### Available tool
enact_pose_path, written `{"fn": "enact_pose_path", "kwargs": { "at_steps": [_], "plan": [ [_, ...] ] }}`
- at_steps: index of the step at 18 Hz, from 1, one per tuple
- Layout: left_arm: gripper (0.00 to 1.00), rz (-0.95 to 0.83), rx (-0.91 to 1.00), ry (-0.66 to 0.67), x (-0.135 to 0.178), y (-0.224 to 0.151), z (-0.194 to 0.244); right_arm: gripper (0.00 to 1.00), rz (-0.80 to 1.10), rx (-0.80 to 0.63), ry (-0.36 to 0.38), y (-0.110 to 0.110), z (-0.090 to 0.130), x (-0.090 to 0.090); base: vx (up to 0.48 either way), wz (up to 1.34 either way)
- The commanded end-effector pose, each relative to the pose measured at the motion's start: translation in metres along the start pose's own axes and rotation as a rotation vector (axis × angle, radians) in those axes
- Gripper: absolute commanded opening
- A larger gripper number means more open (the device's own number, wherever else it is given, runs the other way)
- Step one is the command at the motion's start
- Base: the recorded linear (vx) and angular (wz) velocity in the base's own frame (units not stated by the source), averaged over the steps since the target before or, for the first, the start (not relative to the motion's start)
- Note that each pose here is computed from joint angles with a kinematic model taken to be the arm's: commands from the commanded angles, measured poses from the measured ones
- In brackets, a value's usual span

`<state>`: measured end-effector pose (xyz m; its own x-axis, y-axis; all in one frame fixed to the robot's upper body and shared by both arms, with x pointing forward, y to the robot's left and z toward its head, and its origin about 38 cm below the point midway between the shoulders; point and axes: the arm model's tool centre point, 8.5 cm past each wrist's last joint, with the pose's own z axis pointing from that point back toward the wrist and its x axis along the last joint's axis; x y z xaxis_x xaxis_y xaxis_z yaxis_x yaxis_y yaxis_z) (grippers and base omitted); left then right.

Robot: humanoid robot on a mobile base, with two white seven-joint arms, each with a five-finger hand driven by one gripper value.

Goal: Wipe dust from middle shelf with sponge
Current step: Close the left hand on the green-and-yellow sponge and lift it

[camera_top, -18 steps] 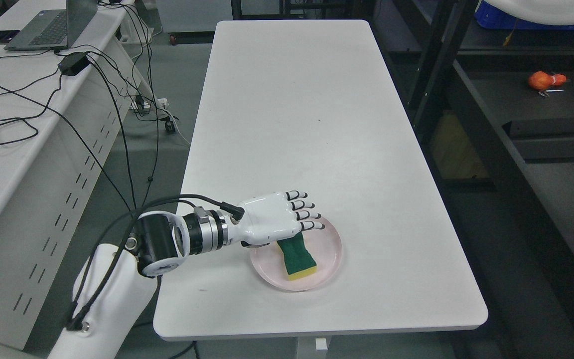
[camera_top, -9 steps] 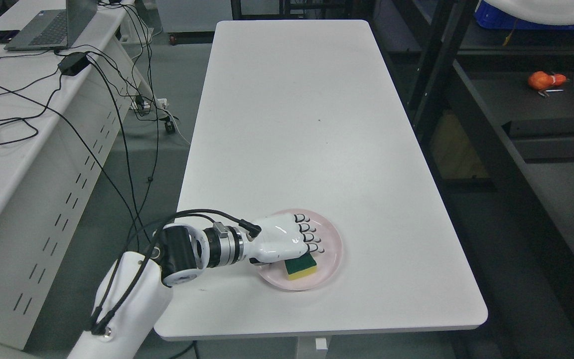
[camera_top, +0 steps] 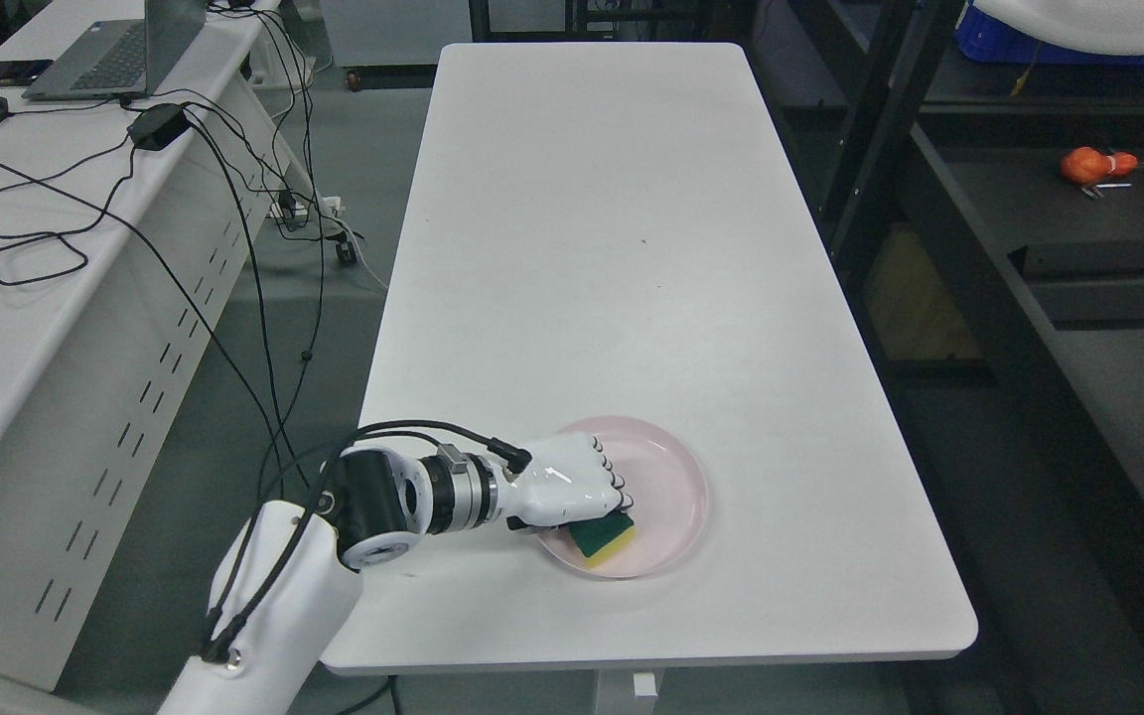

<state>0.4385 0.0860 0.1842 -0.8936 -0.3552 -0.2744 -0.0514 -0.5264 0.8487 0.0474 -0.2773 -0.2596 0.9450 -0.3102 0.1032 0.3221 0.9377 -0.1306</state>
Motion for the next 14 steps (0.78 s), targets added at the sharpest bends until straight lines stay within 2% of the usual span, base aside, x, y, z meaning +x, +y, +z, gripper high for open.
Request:
{"fn": "enact_pose_path", "kwargs": {
  "at_steps": [1,2,5,9,11,14],
  "plan": [
    [0.03,0.187,0.224,-0.019,-0.016,0.022,0.016,1.0,0.003,-0.015,0.051,-0.01,-0.001,0.002,0.0,0.0],
    [0.0,0.217,0.257,-0.028,-0.019,0.024,0.022,1.0,0.003,-0.014,0.051,-0.01,-0.001,0.002,0.0,0.0],
    [0.0,0.297,0.386,0.01,-0.039,0.029,0.051,1.0,0.003,-0.014,0.051,-0.01,-0.001,0.002,0.001,-0.02],
    [0.0,0.442,0.671,0.024,-0.062,0.039,0.092,1.0,0.003,-0.014,0.051,-0.01,-0.001,0.002,0.0,0.0],
    [0.0,0.527,0.842,-0.049,-0.061,0.04,0.106,1.0,0.003,-0.015,0.051,-0.01,-0.001,0.002,0.0,0.0],
    [0.0,0.8,1.12,-0.126,-0.069,0.037,0.125,1.0,0.003,-0.014,0.051,-0.01,-0.001,0.002,0.0,0.0]
  ]
}}
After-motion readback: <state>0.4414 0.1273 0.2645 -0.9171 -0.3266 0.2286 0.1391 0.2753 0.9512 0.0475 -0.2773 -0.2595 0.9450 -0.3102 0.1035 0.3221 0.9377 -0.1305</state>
